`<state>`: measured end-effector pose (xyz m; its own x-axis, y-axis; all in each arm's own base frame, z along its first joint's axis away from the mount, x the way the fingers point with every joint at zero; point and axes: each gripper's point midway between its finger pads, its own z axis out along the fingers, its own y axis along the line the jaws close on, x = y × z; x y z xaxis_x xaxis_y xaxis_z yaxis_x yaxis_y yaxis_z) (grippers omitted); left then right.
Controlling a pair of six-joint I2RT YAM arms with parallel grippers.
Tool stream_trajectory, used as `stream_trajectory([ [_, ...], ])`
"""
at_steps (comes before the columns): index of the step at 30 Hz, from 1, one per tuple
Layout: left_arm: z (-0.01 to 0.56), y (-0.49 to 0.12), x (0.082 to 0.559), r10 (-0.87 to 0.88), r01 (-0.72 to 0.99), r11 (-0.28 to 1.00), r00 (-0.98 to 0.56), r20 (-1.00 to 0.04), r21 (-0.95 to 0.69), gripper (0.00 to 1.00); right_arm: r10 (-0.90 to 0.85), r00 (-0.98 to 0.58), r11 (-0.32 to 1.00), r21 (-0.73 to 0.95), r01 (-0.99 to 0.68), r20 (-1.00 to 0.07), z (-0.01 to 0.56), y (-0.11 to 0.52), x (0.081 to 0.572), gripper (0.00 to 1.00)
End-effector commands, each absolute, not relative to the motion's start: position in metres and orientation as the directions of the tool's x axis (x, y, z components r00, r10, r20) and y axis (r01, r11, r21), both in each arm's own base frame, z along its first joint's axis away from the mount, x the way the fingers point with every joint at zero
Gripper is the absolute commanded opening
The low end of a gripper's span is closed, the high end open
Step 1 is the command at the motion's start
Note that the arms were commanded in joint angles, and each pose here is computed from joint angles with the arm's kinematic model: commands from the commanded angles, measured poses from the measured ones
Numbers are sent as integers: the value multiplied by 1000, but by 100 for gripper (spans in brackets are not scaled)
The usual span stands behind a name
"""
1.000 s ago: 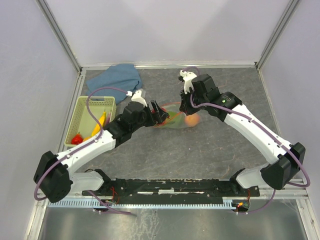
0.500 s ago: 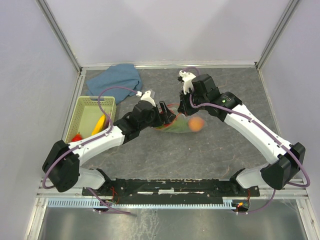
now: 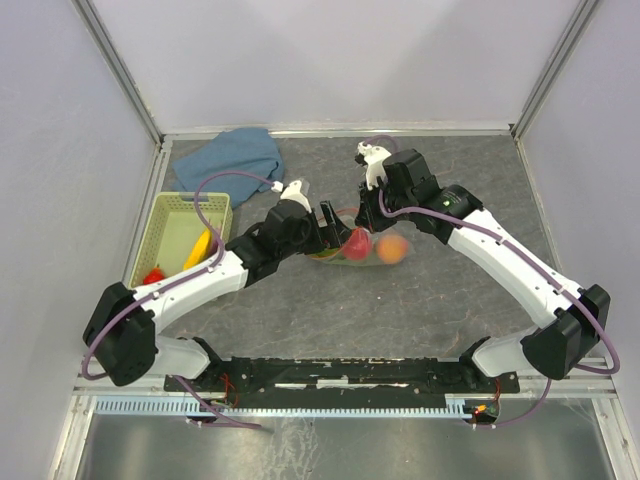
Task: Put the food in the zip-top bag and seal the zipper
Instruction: Place the fake fruit in the zipper food storage bag, then pick up the fake fruit from the bin.
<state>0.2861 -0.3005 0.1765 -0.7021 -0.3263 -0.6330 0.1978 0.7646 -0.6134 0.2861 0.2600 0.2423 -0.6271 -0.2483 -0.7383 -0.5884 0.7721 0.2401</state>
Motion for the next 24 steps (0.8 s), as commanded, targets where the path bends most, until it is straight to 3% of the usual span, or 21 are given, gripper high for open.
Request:
stream_trajectory([
  [1, 219, -297, 288, -337, 251, 753, -646, -685, -608, 97, -191, -566, 758, 246, -604, -802, 268, 265, 292, 2],
  [10, 237, -252, 278, -300, 203, 838, -604, -738, -507, 98, -190, -538, 764, 220, -606, -821, 267, 265, 299, 2],
  [16, 232, -193, 283, -325, 27, 911, -564, -759, -411, 100, -219, -521, 778, 175, -603, -825, 259, 257, 301, 2],
  [24, 196, -98, 290, -364, -219, 931, -600, -713, -292, 100, -226, -495, 774, 154, -614, -839, 252, 253, 298, 2],
])
